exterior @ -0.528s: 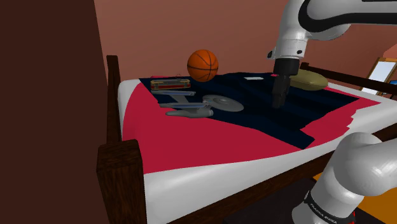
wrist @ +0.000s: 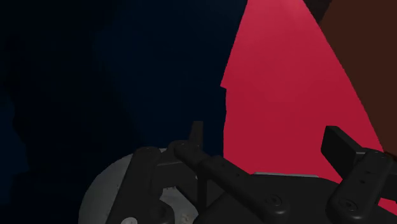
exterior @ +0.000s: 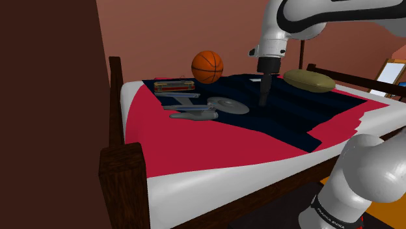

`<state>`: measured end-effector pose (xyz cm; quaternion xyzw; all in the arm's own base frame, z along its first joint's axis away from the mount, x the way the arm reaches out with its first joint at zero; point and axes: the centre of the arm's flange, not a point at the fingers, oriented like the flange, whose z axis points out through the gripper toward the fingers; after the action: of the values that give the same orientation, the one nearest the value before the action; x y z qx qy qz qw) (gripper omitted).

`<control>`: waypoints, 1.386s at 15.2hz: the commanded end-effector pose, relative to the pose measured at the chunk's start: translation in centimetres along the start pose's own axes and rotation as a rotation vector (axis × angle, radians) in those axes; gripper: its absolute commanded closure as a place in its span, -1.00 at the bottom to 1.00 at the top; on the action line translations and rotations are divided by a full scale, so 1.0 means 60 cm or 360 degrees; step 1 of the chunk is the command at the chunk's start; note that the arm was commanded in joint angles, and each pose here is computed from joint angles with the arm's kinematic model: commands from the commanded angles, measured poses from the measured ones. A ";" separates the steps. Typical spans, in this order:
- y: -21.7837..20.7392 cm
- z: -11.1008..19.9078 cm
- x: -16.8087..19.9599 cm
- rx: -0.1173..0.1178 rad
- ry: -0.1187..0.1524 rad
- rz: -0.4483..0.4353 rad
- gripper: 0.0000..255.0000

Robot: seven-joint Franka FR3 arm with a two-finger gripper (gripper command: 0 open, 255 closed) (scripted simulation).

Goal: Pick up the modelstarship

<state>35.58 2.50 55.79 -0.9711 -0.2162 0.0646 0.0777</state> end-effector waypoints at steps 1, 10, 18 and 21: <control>-0.006 -0.002 0.045 -0.0020 0.0006 -0.0170 -1.00; -0.078 -0.016 0.223 -0.0106 0.0028 -0.0901 -1.00; -0.099 0.025 0.263 -0.0126 0.0033 -0.1072 -1.00; -0.095 0.047 0.265 -0.0126 0.0033 -0.1072 -1.00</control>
<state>47.09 14.76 52.90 -0.8480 -0.5264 0.0172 0.0592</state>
